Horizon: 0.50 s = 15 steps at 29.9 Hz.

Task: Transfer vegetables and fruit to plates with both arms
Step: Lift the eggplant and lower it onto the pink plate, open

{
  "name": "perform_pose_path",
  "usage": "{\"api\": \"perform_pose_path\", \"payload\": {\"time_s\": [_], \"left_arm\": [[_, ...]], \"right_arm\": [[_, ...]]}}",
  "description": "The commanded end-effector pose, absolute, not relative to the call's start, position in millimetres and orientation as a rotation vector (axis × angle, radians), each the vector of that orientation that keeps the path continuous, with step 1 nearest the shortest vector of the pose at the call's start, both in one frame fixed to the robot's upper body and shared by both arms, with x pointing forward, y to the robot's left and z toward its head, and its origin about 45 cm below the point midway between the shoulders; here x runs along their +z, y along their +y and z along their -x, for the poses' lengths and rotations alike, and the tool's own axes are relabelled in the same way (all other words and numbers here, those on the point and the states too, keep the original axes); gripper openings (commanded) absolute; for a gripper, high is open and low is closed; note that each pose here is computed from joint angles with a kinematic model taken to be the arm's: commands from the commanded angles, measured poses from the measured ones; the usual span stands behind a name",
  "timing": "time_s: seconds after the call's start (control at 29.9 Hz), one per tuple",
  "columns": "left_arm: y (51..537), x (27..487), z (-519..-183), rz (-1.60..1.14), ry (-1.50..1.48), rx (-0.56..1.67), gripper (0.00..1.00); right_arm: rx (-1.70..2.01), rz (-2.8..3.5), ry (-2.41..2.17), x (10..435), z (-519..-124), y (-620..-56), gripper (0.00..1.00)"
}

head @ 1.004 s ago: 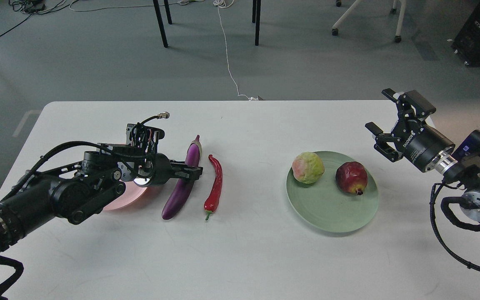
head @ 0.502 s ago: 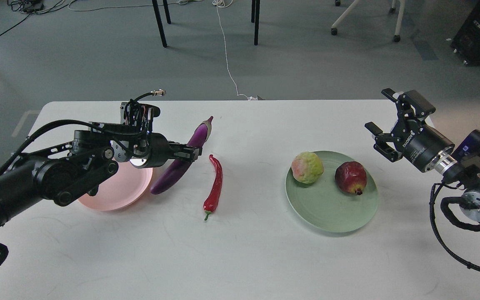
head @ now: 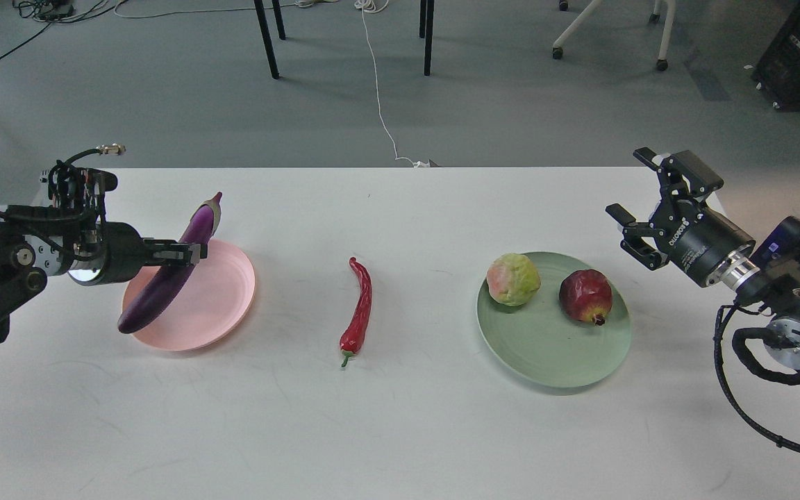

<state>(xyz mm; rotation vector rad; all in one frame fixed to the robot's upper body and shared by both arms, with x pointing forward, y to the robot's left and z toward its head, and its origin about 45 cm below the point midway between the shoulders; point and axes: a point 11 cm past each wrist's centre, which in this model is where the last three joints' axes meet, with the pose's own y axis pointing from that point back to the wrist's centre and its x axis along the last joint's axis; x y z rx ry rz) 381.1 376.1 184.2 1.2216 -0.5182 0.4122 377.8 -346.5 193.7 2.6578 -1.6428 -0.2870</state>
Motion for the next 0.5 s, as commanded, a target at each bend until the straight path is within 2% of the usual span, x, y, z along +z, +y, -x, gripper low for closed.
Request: {"api": "perform_pose_path", "payload": {"time_s": [0.0,0.07,0.13,0.17,0.37,0.47], "left_arm": [[389.0,179.6,-372.1,-1.233,-0.493,0.415,0.49],[389.4,179.8,-371.8,-1.229,-0.492,0.415,0.59],[390.9,178.9,-370.8,-1.232,-0.489,0.416,0.79],[391.3,178.6,-370.2,-1.233,-0.488,0.415,0.85],[387.4,188.3,-377.6,-1.213,-0.514,0.437,0.97],[366.3,215.9,-394.5,-1.159,-0.599,0.448,0.98]], "right_arm": [[-0.287,-2.657,-1.643,193.6,-377.7,-346.5,0.99],[-0.287,-2.659,-1.640,193.6,-377.6,-346.3,0.99],[-0.287,-2.657,-1.642,193.8,-377.6,-347.0,0.99],[-0.286,-2.656,-1.643,194.1,-377.6,-347.7,0.99],[-0.281,-2.654,-1.646,195.3,-377.6,-349.3,0.99],[-0.282,-2.653,-1.644,194.9,-377.4,-349.2,0.99]]}}
